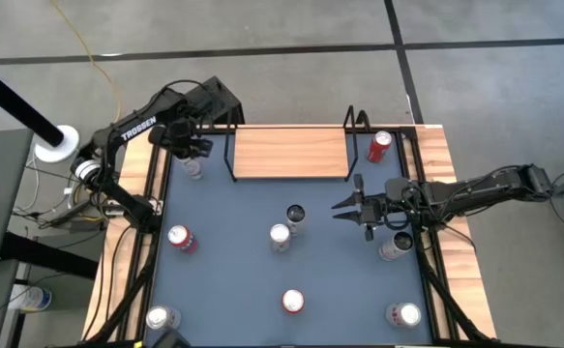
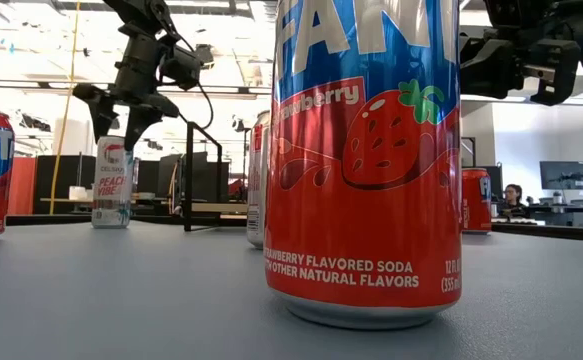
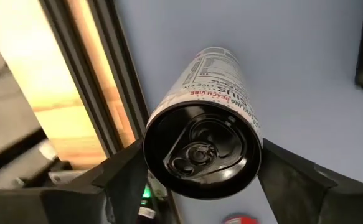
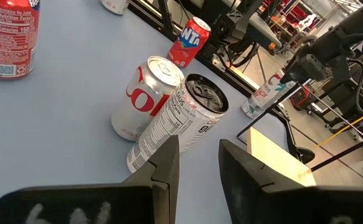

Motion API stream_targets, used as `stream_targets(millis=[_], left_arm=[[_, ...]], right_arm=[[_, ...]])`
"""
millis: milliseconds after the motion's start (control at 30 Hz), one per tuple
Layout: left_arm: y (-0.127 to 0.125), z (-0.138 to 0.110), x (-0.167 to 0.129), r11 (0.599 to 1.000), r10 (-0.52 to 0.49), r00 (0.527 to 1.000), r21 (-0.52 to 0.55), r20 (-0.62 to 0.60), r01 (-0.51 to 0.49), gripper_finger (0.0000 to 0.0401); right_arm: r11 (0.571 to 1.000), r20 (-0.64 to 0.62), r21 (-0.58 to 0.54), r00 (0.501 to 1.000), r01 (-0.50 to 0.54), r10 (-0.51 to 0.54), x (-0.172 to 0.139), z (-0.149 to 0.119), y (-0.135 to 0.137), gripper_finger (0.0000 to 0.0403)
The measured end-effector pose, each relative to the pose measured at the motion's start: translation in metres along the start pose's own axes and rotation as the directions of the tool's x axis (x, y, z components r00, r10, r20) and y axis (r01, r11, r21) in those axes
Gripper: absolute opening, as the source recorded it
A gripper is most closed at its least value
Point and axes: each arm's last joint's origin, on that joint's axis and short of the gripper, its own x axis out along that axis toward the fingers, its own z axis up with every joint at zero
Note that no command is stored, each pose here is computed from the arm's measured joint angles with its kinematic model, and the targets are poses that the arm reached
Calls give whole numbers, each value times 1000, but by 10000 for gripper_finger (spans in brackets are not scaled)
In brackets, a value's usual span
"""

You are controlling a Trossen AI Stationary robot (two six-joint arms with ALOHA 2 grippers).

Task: Place canned beverage on shelf
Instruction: Put the top white-pink soda can on the shelf

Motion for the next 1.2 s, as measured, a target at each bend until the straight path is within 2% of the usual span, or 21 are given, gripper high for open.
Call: stream_targets(millis=[133, 367, 600, 800, 933, 1200], left_arm=[[-4, -1, 1, 986, 6, 1000, 164, 4, -7, 290], [-6, -2, 0, 968, 60, 998, 240, 35, -67, 311], [-6, -1, -4, 944, 55, 997, 323, 55, -69, 312], [-12, -3, -6, 903, 51, 997, 423, 65, -74, 313], [-14, -6, -5, 855, 60, 996, 512, 59, -82, 313], [-20, -11, -6, 792, 85, 994, 602, 62, -105, 313]], right_arm=[[1000, -1, 0, 1000, -1, 1, 0, 0, 0, 111], [1000, -1, 0, 1000, -1, 1, 0, 0, 0, 111], [1000, -1, 0, 1000, -1, 1, 0, 0, 0, 111], [1000, -1, 0, 1000, -1, 1, 0, 0, 0, 111], [1000, -3, 0, 1000, -2, 2, 0, 0, 0, 111], [1000, -4, 0, 1000, -3, 3, 0, 0, 0, 111]])
